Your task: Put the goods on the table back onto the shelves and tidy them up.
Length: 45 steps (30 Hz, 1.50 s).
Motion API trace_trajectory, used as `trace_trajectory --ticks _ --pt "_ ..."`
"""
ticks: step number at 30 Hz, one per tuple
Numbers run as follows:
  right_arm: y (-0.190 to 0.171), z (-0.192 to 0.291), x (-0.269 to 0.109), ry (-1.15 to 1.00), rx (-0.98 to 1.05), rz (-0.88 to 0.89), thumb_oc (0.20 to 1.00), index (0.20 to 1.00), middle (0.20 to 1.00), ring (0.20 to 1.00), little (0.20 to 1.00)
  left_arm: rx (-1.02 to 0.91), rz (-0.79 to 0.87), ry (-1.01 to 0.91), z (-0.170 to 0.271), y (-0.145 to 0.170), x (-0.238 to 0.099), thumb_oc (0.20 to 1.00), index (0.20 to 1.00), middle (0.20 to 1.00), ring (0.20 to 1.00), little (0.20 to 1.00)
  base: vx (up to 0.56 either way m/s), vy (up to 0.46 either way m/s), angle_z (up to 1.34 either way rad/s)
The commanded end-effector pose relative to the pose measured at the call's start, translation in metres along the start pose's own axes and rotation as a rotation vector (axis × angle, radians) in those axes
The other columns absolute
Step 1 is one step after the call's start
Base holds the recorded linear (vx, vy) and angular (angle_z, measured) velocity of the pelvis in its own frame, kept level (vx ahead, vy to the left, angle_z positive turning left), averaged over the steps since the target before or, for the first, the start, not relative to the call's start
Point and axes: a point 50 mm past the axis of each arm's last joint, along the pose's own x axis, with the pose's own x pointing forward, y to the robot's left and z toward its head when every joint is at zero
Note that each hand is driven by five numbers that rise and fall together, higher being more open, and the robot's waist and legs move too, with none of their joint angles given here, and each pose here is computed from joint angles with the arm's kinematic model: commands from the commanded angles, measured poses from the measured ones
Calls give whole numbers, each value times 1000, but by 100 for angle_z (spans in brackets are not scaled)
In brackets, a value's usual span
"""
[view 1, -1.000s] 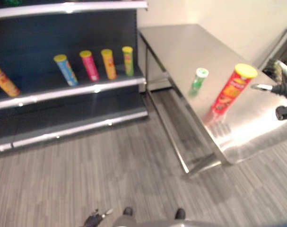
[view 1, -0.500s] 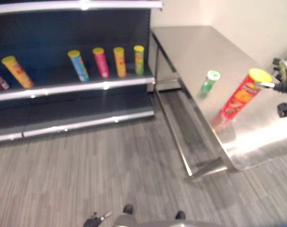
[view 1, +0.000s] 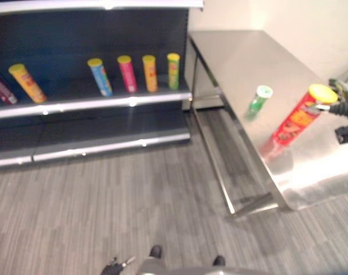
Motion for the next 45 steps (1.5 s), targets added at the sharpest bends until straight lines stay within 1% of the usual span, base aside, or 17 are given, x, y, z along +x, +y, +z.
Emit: trace_trajectory --ticks 1,8,15,19,20,21,22,23,27,35,39,42,43,45 --pt "-29 36 9 -96 -64 -74 1000 1000 1000 1000 1000 21 12 -45 20 3 5 1000 1000 1000 1000 1000 0 0 0" --pt "-27 36 15 -75 -53 -76 1000 1000 1000 1000 1000 10 11 -40 19 1 5 1000 1000 1000 1000 1000 0 0 0" --pt "-27 26 21 41 -141 -32 1000 1000 1000 1000 1000 6 14 -36 20 2 5 1000 1000 1000 1000 1000 0 0 0" --pt "-20 28 26 52 -135 -7 1000 1000 1000 1000 1000 -1 15 -37 20 3 6 1000 1000 1000 1000 1000 -2 1 3" --pt "-19 30 27 51 -139 2 799 799 799 799 799 -2 15 -37 20 3 6 1000 1000 1000 1000 1000 -4 -1 9" --pt "-19 30 27 50 -139 2 520 520 520 520 520 -2 15 -37 20 3 6 1000 1000 1000 1000 1000 -3 0 8" --pt "-16 31 28 47 -138 15 344 344 344 344 344 -4 14 -39 21 3 6 1000 1000 1000 1000 1000 -2 -6 10" --pt "-12 33 29 38 -129 33 200 200 200 200 200 -4 12 -40 21 3 6 1000 1000 1000 1000 1000 -2 -6 7" --pt "-9 38 28 16 -112 59 200 200 200 200 200 -6 12 -40 21 4 6 1000 1000 1000 1000 1000 -2 -2 1" --pt "-15 46 19 -66 -87 45 200 200 200 200 200 -31 21 -45 22 6 5 1000 1000 1000 1000 1000 0 0 0" --pt "-16 57 3 -195 -59 19 200 200 200 200 200 -46 27 -35 18 3 5 1000 1000 1000 1000 1000 5 -9 0" --pt "-15 73 -15 -352 -10 -29 200 200 200 200 200 -59 24 -32 14 -1 4 1000 1000 1000 1000 1000 1 -40 0" --pt "-19 88 -27 -466 23 -86 200 200 200 200 200 -65 23 -53 18 -3 4 1000 1000 1000 1000 1000 -42 -32 2" --pt "-18 101 -36 -559 61 -122 200 200 200 200 200 -61 24 -67 20 -3 4 1000 1000 1000 1000 1000 -51 -5 4"
